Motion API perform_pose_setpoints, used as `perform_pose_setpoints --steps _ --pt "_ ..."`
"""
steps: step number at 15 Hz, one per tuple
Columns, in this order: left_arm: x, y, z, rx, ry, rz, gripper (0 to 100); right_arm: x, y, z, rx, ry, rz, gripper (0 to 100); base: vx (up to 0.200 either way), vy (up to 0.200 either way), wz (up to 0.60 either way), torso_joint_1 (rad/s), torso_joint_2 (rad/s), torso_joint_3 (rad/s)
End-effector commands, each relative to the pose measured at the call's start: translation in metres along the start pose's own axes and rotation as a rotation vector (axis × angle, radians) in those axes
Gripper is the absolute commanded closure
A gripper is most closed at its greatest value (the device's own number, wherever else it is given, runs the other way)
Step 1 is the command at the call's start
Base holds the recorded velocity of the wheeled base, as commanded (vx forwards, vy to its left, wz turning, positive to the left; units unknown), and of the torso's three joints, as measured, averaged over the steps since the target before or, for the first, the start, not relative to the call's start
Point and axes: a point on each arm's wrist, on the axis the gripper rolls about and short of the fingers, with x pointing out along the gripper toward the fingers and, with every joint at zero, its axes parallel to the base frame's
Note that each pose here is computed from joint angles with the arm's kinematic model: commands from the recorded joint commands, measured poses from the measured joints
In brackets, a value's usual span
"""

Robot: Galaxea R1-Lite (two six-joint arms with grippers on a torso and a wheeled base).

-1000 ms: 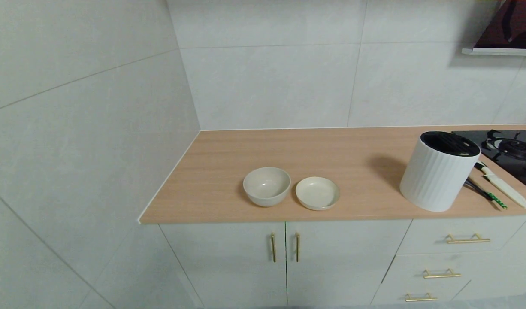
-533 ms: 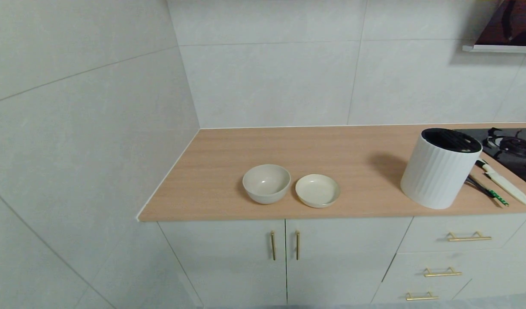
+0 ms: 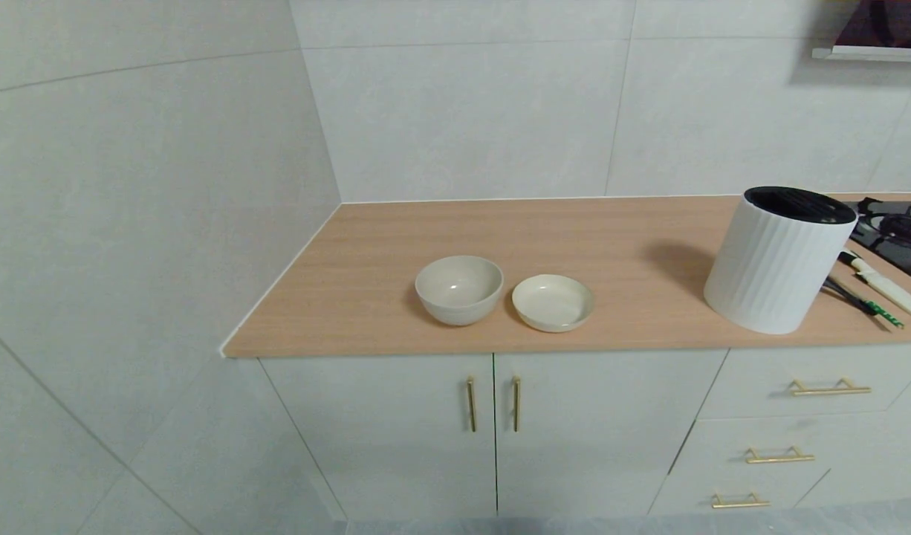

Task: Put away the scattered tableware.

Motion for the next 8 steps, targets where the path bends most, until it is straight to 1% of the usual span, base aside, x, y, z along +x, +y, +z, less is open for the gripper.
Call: perform_pose_setpoints --steps 1,8 --pt "0.0000 0.0000 0.0000 0.000 0.000 0.000 0 0.0001 0.0000 0.0001 0.000 0.000 0.000 0 0.000 0.000 0.00 -0.242 0.55 0.300" --pt "0.0000 0.0000 0.0000 0.000 0.000 0.000 0 0.0001 0.0000 0.0001 0.000 0.000 0.000 0 0.000 0.000 0.00 -0.235 0.52 0.288"
